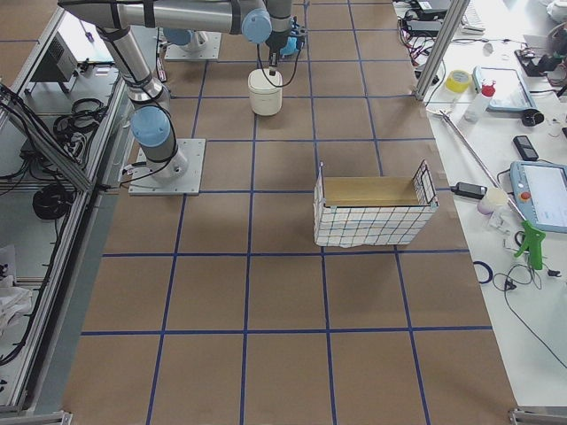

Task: Open trash can with right arm
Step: 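Move the right gripper over the white trash can's lid, then lower the right gripper onto the lid's edge farthest from the robot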

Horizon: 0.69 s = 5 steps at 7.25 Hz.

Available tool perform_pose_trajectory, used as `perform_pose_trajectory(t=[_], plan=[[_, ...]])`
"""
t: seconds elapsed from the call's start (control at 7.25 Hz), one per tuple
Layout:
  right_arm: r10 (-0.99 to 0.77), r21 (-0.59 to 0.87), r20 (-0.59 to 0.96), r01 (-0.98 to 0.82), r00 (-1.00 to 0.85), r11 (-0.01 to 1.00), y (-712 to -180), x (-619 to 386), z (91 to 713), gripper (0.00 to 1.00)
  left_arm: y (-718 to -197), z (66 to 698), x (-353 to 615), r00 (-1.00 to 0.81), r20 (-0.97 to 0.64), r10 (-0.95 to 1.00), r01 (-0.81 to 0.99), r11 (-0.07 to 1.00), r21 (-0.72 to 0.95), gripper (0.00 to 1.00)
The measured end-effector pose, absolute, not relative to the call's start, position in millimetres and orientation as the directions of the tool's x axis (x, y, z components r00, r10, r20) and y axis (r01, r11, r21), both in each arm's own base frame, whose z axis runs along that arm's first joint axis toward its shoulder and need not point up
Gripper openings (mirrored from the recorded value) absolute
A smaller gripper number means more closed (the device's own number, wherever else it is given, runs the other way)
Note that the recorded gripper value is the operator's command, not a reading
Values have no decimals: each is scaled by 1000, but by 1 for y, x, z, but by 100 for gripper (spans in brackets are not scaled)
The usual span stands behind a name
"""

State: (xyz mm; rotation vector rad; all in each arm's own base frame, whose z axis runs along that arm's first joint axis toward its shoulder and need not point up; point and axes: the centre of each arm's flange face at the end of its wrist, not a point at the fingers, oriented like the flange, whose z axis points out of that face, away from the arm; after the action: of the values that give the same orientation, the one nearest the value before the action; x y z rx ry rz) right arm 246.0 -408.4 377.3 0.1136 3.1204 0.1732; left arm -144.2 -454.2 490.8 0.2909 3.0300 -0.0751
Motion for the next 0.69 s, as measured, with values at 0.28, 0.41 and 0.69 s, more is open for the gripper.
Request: perform_pose_trajectory(t=[0.28,0.41,0.69], plan=[[62,136,0,62,-998,989,-404,263,349,5,-454,491,-144,-977,-101,187,192,981,-40,100],[60,145,3,60,-998,988,-400,264,337,5,-454,491,-144,-977,-101,187,192,981,-40,100],[60,144,3,60,-998,988,-393,263,319,5,-454,491,-144,-977,-101,187,192,981,-40,100]])
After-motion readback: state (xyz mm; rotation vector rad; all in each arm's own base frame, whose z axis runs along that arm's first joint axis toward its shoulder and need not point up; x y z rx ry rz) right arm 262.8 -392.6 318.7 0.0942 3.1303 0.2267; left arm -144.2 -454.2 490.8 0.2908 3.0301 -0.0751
